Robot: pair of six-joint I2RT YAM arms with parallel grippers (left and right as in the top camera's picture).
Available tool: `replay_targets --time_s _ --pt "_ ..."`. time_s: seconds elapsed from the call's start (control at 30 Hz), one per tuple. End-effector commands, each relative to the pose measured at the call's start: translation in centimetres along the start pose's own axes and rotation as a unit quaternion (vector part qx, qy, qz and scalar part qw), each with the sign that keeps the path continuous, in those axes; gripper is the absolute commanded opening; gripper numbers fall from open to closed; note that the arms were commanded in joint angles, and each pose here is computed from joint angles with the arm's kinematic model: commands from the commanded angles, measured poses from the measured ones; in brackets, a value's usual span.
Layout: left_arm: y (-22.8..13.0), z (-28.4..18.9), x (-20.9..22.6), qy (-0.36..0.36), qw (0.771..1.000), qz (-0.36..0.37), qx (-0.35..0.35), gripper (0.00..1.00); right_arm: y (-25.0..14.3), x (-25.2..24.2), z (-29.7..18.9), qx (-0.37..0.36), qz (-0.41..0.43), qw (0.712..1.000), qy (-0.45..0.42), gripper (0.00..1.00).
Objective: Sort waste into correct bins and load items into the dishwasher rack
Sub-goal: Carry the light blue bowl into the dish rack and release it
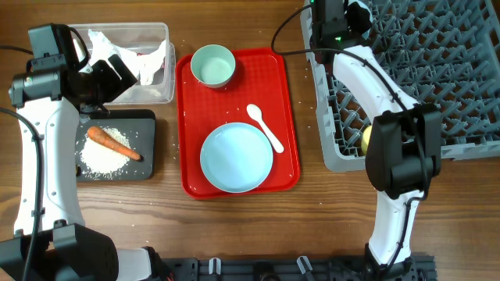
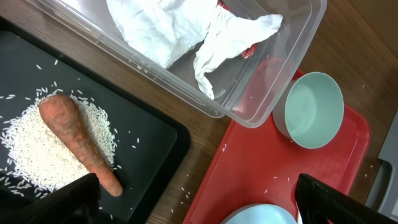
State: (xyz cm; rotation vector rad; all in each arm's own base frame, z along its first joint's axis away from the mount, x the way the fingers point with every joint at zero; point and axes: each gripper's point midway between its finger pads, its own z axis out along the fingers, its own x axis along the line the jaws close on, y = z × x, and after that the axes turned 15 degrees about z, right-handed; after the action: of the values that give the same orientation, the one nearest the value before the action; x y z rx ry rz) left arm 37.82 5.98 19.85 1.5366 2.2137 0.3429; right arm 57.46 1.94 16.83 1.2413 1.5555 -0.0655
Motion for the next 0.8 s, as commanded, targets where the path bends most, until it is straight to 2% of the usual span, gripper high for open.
replay_targets --time_s 0.0,0.07,0.2,0.4,0.47,0.5,0.53,0.63,0.77 --pt "0.4 -0.4 0.0 -0.001 1.0 -0.005 -0.007 1.0 0.6 2.3 -0.9 -0.01 -0.013 1.0 0.017 0.6" --pt "0.4 -0.4 0.0 -0.001 1.0 -0.005 -0.007 1.0 0.9 2.8 -1.6 -0.014 -0.017 1.0 0.015 0.7" --pt "0.4 -0.4 0.0 -0.001 1.0 -0.005 -0.007 1.0 1.3 3.4 -2.8 -0.019 -0.024 0.999 0.009 0.78" --pt "0.4 -0.4 0.0 -0.001 1.0 -0.005 -0.007 1.0 1.7 3.7 -4.1 -0.023 -0.029 0.999 -0.007 0.82" --pt "0.4 -0.4 0.0 -0.001 1.0 -0.005 -0.007 1.0 2.0 3.5 -4.3 -0.027 -0.019 0.999 -0.008 0.91" --pt "0.4 -0.4 0.0 -0.001 1.0 -0.005 -0.007 1.0 2.2 3.2 -4.4 -0.03 -0.004 0.999 -0.008 0.98" --pt "0.4 -0.4 0.0 -0.001 1.0 -0.005 -0.007 1.0 2.6 2.8 -4.7 -0.035 0.013 0.999 -0.009 1.0" --pt "0.4 -0.4 0.0 -0.001 1.0 -0.005 -0.007 1.0 4.0 1.0 -5.9 -0.057 0.072 0.996 -0.002 1.0" --pt "0.4 -0.4 0.0 -0.001 1.0 -0.005 -0.007 1.0 6.9 -1.9 -8.9 -0.106 0.165 0.979 0.05 1.0"
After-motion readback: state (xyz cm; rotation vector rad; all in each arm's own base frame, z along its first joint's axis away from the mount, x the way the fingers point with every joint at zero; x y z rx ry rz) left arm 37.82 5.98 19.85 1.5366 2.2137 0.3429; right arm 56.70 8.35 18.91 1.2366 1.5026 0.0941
